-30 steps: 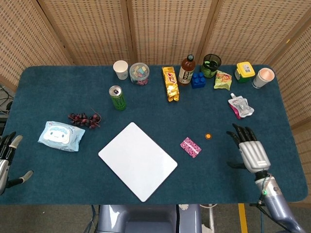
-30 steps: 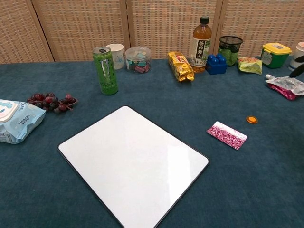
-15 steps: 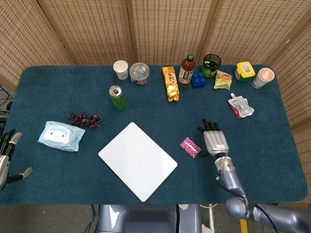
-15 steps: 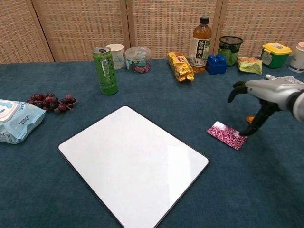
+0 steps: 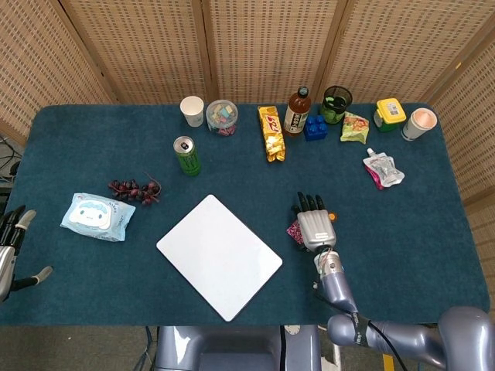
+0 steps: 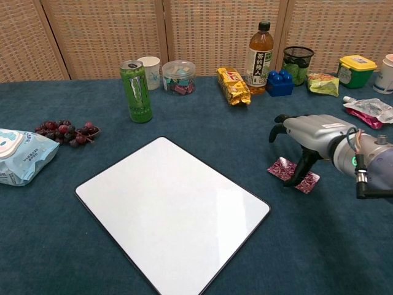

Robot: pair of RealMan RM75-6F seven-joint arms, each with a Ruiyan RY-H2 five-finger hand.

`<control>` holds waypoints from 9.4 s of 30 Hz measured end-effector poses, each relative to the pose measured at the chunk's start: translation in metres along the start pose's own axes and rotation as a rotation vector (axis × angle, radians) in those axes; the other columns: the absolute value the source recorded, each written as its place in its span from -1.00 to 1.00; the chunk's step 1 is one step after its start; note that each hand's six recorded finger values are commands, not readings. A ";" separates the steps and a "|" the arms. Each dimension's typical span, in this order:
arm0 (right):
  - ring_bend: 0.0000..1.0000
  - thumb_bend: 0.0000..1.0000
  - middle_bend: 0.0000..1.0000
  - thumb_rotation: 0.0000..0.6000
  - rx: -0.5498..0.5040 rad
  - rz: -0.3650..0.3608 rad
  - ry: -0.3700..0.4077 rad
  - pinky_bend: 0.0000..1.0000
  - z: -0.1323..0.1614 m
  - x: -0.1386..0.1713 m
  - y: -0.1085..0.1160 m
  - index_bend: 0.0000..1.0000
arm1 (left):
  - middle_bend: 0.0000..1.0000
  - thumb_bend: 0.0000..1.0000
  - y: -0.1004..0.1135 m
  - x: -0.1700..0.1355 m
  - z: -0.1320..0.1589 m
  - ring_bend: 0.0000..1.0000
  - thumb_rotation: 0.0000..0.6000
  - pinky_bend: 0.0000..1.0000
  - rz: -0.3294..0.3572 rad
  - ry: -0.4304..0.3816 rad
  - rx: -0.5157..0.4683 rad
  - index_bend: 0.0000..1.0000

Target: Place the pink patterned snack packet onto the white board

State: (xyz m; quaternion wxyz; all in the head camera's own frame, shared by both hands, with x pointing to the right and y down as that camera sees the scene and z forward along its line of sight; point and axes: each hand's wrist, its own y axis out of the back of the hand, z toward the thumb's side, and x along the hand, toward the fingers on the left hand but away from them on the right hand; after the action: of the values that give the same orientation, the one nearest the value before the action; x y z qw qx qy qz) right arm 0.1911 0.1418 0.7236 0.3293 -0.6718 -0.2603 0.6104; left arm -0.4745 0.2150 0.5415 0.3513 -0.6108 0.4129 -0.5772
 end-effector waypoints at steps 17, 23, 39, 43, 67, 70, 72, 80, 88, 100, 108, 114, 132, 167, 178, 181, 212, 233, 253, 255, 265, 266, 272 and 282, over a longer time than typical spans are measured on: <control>-1.00 -1.00 -1.00 1.00 0.076 -0.016 -0.070 -1.00 -0.028 -0.005 -0.009 -0.56 | -1.00 -1.00 -0.001 0.000 0.001 -1.00 1.00 -1.00 -0.003 -0.003 0.003 -1.00; -1.00 -1.00 -1.00 1.00 0.059 -0.015 -0.085 -1.00 -0.035 -0.004 -0.008 -0.50 | -1.00 -1.00 -0.001 0.000 0.002 -1.00 1.00 -1.00 -0.003 -0.004 0.004 -1.00; -1.00 -0.98 -1.00 1.00 0.040 0.037 -0.089 -1.00 -0.035 -0.005 -0.013 -0.25 | -1.00 -1.00 -0.001 0.000 0.001 -1.00 1.00 -1.00 -0.004 -0.001 0.002 -1.00; -1.00 -0.88 -1.00 1.00 0.040 0.039 -0.096 -1.00 -0.036 -0.007 -0.013 -0.11 | -1.00 -1.00 -0.002 0.000 0.001 -1.00 1.00 -1.00 -0.007 -0.003 0.001 -1.00; -1.00 -0.53 -1.00 1.00 -0.028 0.029 -0.001 -1.00 -0.002 0.008 0.010 -0.02 | -1.00 -1.00 -0.001 -0.001 0.002 -1.00 1.00 -1.00 -0.010 -0.011 -0.003 -1.00; -1.00 -0.53 -1.00 1.00 -0.037 0.027 0.036 -1.00 0.014 0.013 0.017 -0.02 | -1.00 -1.00 -0.001 -0.001 0.002 -1.00 1.00 -1.00 -0.009 -0.012 -0.004 -1.00; -1.00 -0.53 -1.00 1.00 -0.037 0.025 0.059 -1.00 0.025 0.016 0.022 -0.02 | -1.00 -1.00 0.000 -0.001 0.002 -1.00 1.00 -1.00 -0.008 -0.011 -0.006 -1.00; -1.00 -0.53 -1.00 1.00 -0.039 0.029 0.141 -1.00 0.079 0.026 0.033 -0.02 | -1.00 -1.00 -0.001 -0.001 0.002 -1.00 1.00 -1.00 -0.015 -0.014 -0.008 -1.00; -1.00 -1.00 -1.00 1.00 -0.014 0.063 0.140 -1.00 0.112 0.026 0.024 -0.99 | -1.00 -1.00 -0.001 -0.001 0.001 -1.00 1.00 -1.00 -0.016 -0.015 -0.010 -1.00; -1.00 -1.00 -1.00 1.00 -0.030 0.023 0.117 -1.00 0.091 0.019 0.043 -0.97 | -1.00 -1.00 -0.001 -0.001 0.000 -1.00 1.00 -1.00 -0.019 -0.013 -0.012 -1.00; -1.00 -0.55 -1.00 1.00 0.067 -0.076 0.030 -1.00 0.022 0.003 0.070 -0.40 | -1.00 -1.00 -0.003 0.000 0.002 -1.00 1.00 -1.00 -0.022 -0.013 0.001 -1.00; -1.00 -0.46 -1.00 1.00 0.062 -0.065 -0.048 -1.00 -0.037 -0.010 0.060 -0.25 | -1.00 -1.00 -0.007 0.002 0.005 -1.00 1.00 -1.00 -0.032 -0.011 0.014 -1.00; -1.00 -0.27 -1.00 1.00 0.066 -0.002 -0.074 -1.00 -0.071 -0.019 0.025 -0.24 | -1.00 -1.00 -0.009 0.004 0.005 -1.00 1.00 -1.00 -0.044 -0.008 0.011 -1.00; -1.00 -0.27 -1.00 1.00 0.053 0.055 -0.153 -1.00 -0.094 -0.034 -0.002 -0.24 | -1.00 -1.00 -0.013 0.007 0.004 -1.00 1.00 -1.00 -0.054 0.003 0.021 -1.00; -1.00 -0.21 -1.00 1.00 0.054 0.067 -0.154 -1.00 -0.092 -0.037 -0.007 0.15 | -1.00 -1.00 -0.015 0.008 0.004 -1.00 1.00 -1.00 -0.060 0.005 0.023 -1.00; -1.00 -0.18 -1.00 1.00 0.054 0.059 -0.151 -1.00 -0.092 -0.038 -0.006 0.22 | -1.00 -1.00 -0.015 0.009 0.004 -1.00 1.00 -1.00 -0.062 0.006 0.024 -1.00; -1.00 -0.17 -0.99 1.00 0.068 0.021 0.266 -1.00 0.075 0.029 0.035 0.27 | -1.00 -1.00 -0.014 0.005 0.007 -1.00 1.00 -1.00 -0.059 -0.016 0.013 -1.00; -1.00 -0.17 -0.99 1.00 0.110 0.047 0.181 -1.00 0.125 0.014 0.009 0.27 | -1.00 -1.00 -0.014 0.006 0.005 -1.00 1.00 -1.00 -0.074 -0.019 0.002 -1.00; -1.00 -0.98 -1.00 1.00 0.094 0.095 0.208 -1.00 0.134 0.024 0.000 -0.45 | -1.00 -1.00 -0.015 0.007 0.005 -1.00 1.00 -1.00 -0.076 -0.018 -0.001 -1.00; -1.00 -0.95 -1.00 1.00 0.091 0.093 0.213 -1.00 0.136 0.025 0.002 -0.45 | -1.00 -1.00 -0.014 0.006 0.005 -1.00 1.00 -1.00 -0.076 -0.019 -0.002 -1.00; -1.00 -0.89 -1.00 1.00 0.047 0.008 0.227 -1.00 0.124 0.035 0.045 -0.45 | -1.00 -1.00 -0.012 0.005 0.005 -1.00 1.00 -1.00 -0.070 -0.026 -0.011 -1.00; -1.00 -0.89 -1.00 1.00 0.044 -0.008 0.223 -1.00 0.119 0.035 0.052 -0.45 | -1.00 -1.00 -0.012 0.004 0.005 -1.00 1.00 -1.00 -0.068 -0.028 -0.012 -1.00; -1.00 -0.90 -1.00 1.00 0.025 -0.139 0.195 -1.00 0.062 0.038 0.091 -0.51 | -1.00 -1.00 -0.010 0.004 0.007 -1.00 1.00 -1.00 -0.049 -0.043 -0.005 -1.00; -1.00 -1.00 -1.00 1.00 -0.024 -0.353 0.124 -1.00 -0.077 0.078 0.105 -0.84 | -1.00 -1.00 -0.004 0.000 0.010 -1.00 1.00 -1.00 0.016 -0.073 0.011 -1.00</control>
State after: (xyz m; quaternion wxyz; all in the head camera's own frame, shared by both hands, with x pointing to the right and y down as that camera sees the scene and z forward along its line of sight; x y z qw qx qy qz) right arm 0.2715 0.1228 0.5961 0.4387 -0.6558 -0.3608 0.4973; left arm -0.4645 0.2165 0.5445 0.3738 -0.6263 0.4014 -0.5539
